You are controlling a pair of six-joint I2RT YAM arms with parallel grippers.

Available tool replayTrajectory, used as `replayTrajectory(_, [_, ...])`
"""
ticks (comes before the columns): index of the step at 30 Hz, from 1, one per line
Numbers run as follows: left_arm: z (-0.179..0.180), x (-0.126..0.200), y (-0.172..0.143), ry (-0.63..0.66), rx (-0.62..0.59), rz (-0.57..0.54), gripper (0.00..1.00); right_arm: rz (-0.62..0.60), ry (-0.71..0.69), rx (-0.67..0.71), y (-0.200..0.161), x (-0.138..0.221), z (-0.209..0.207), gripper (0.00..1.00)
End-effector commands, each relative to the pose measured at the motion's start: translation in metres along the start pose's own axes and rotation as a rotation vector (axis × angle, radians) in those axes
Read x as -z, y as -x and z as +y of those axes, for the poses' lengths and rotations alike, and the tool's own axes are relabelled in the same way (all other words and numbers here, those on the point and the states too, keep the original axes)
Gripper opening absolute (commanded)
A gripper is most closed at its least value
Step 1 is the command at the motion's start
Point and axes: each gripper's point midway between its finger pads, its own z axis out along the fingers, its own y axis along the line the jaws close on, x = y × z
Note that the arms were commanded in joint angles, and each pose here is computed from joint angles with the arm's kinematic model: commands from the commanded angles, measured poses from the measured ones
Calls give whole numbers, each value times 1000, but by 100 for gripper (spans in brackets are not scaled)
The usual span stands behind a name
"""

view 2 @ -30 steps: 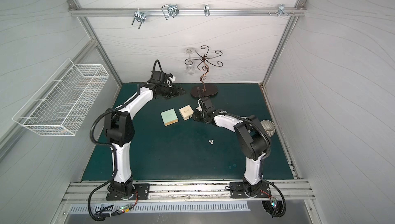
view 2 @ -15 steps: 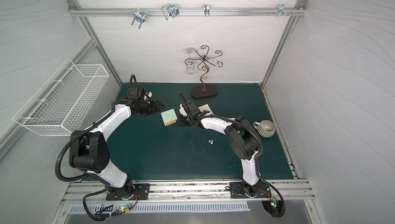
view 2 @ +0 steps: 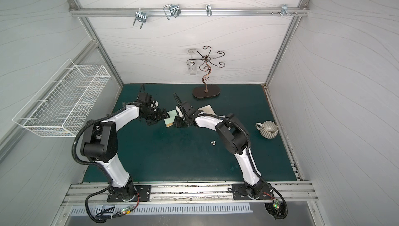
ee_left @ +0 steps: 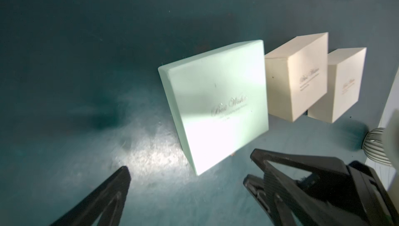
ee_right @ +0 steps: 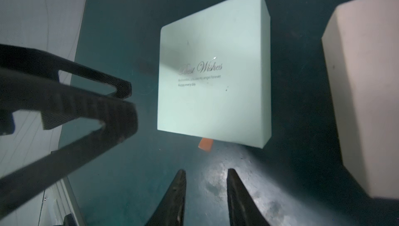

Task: Place the earrings into the drawer-style jewelry box
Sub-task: Open the drawer in the jewelry box.

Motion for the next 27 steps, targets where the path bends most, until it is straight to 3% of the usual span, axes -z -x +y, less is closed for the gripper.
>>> replayTrajectory(1, [-11,1,21,-35,-21,-34,99,35,-3,-18,-5,-9,0,35])
replayTrajectory(27, [5,-34,22,15,16,48,99,53,3,-47,-3,-31,-4,30])
